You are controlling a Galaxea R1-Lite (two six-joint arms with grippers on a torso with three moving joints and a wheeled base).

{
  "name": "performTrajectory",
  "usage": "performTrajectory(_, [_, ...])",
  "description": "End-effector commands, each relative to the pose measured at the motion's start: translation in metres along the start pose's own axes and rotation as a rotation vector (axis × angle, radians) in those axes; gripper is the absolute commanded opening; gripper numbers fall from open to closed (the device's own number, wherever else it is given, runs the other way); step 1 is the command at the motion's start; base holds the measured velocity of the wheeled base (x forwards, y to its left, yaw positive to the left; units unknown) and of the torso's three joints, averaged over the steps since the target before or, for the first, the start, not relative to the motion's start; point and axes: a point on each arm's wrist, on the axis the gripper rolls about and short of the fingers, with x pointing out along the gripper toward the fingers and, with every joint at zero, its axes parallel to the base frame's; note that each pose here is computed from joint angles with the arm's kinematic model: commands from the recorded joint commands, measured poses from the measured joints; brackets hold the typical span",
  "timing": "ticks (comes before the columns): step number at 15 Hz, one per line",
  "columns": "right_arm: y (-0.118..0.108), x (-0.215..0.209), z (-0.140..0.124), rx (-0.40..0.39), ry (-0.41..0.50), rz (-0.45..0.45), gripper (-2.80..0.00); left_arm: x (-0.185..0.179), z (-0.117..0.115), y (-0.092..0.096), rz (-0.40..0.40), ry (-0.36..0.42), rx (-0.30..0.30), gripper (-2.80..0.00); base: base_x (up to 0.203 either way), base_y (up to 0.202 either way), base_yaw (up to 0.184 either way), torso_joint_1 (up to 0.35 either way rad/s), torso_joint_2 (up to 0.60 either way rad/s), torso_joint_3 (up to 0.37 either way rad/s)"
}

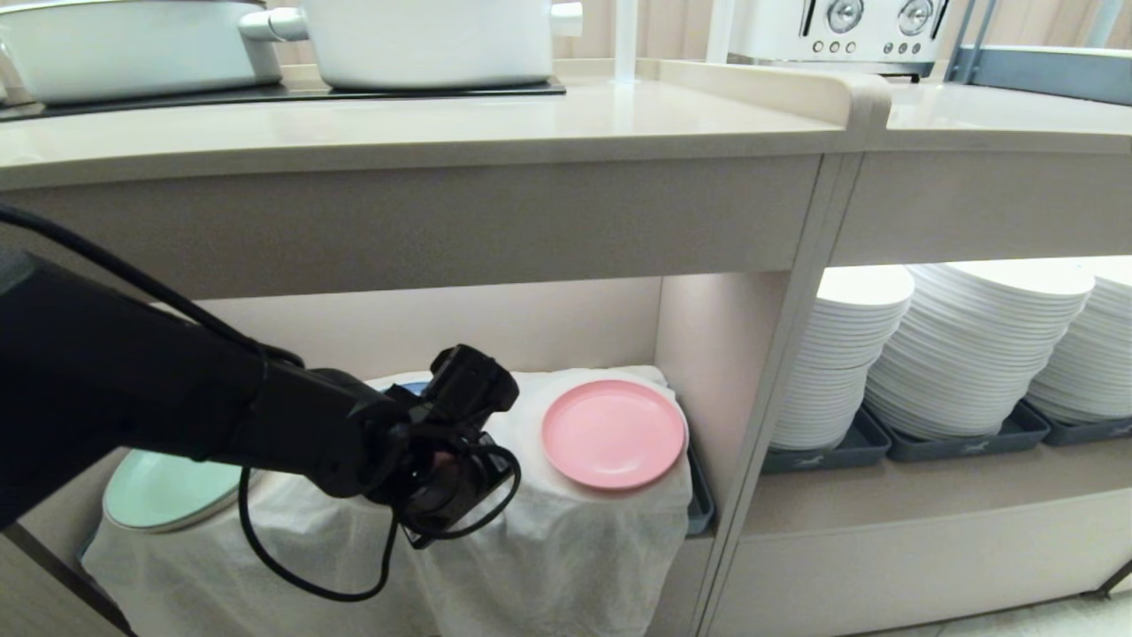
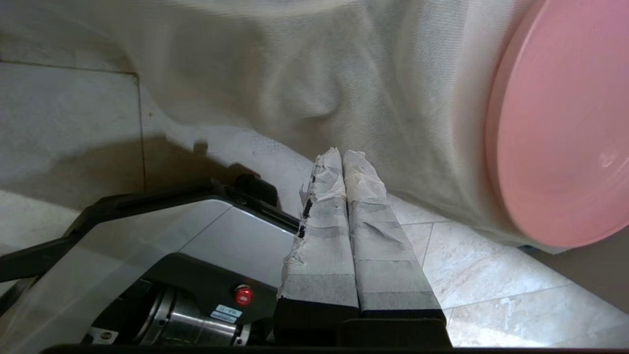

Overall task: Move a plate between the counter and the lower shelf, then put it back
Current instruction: Pick up the plate in the cupboard

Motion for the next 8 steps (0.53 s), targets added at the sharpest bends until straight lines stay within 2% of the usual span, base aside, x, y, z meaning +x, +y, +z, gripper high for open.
performTrajectory(1, [0.000, 0.000, 0.000, 0.000, 0.000, -0.001, -2.80, -0.011, 0.000, 0.007, -0.006, -0.009, -0.009, -2.80, 0.000, 0.000, 0.000, 0.000, 0.00, 0.000])
performTrajectory(8, [0.000, 0.000, 0.000, 0.000, 0.000, 0.000, -2.80, -0.033, -0.011, 0.051, 0.064, -0.030, 0.012, -2.80, 0.000, 0.000, 0.000, 0.000, 0.00, 0.000])
